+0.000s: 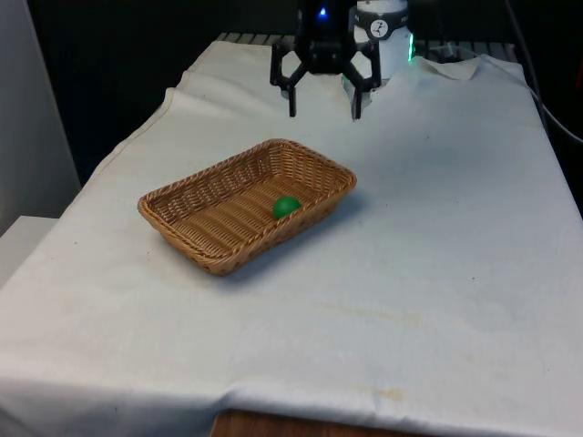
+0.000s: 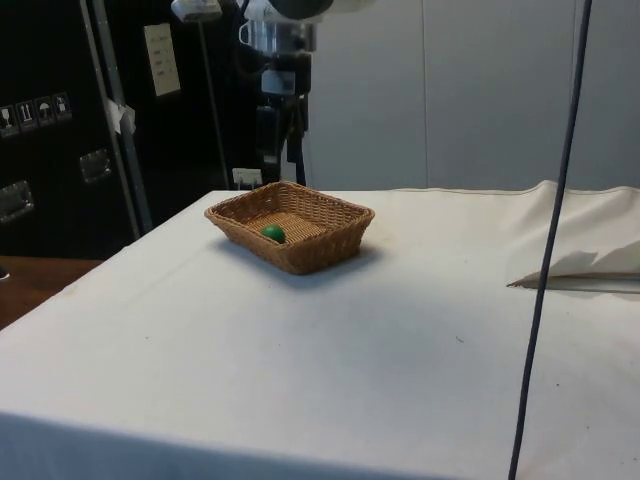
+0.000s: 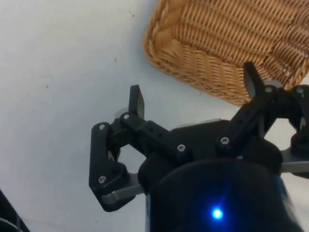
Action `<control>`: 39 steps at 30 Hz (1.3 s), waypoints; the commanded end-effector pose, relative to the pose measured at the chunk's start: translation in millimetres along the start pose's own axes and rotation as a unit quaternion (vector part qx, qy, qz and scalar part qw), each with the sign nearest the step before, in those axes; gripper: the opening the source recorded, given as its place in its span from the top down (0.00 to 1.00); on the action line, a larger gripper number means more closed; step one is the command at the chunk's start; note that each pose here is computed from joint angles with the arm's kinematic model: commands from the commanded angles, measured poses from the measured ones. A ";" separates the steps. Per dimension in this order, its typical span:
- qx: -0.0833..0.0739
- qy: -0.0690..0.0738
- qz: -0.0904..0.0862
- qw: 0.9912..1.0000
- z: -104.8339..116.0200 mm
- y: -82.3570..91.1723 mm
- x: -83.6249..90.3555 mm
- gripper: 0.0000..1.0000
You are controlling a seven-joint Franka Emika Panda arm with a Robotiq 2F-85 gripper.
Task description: Pick up the ball and place it into the basket.
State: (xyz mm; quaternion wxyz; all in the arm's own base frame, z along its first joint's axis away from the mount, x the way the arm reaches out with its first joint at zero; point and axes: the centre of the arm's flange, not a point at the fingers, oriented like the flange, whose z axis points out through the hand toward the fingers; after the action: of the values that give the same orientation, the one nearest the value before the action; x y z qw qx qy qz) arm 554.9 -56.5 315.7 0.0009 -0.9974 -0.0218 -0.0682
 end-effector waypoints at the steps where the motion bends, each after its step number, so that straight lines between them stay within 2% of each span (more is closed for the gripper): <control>1: -0.005 -0.003 0.000 1.000 0.2 -0.8 -1.2 0.00; 5: -0.004 -0.002 -0.007 1.000 -4.0 -16.3 -3.8 0.00; 6: 0.002 0.000 -0.008 1.000 -4.9 -15.1 -3.3 0.00; 7: -0.003 -0.001 -0.009 1.000 -4.9 -19.7 -4.2 0.00; 15: -0.003 -0.003 -0.020 1.000 -6.4 -49.2 -6.3 0.00; 16: 0.004 -0.002 -0.021 1.000 -6.8 -46.3 -5.7 0.00; 17: -0.003 -0.003 -0.021 1.000 -6.3 -52.5 -6.5 0.00; 23: -0.006 -0.008 -0.027 1.000 -4.5 -75.5 -6.1 0.00; 24: -0.007 -0.009 -0.028 1.000 -4.5 -77.7 -5.9 0.00; 25: -0.001 -0.006 -0.028 1.000 -4.5 -76.4 -5.7 0.00; 26: -0.008 -0.009 -0.028 1.000 -5.1 -80.0 -5.7 0.00; 30: -0.011 -0.012 -0.024 1.000 -11.1 -84.2 -3.4 0.00; 33: -0.010 -0.015 -0.018 1.000 -16.3 -84.6 -0.3 0.00; 34: -0.004 -0.011 -0.021 1.000 -15.7 -85.6 -0.5 0.00; 35: -0.009 -0.018 -0.015 1.000 -19.9 -85.5 2.1 0.00; 39: -0.009 -0.022 -0.009 1.000 -26.8 -86.6 6.5 0.00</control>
State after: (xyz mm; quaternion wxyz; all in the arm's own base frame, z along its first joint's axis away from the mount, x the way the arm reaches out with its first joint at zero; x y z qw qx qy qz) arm 554.0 30.3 342.1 -0.0028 -0.9982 -0.0324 -0.0499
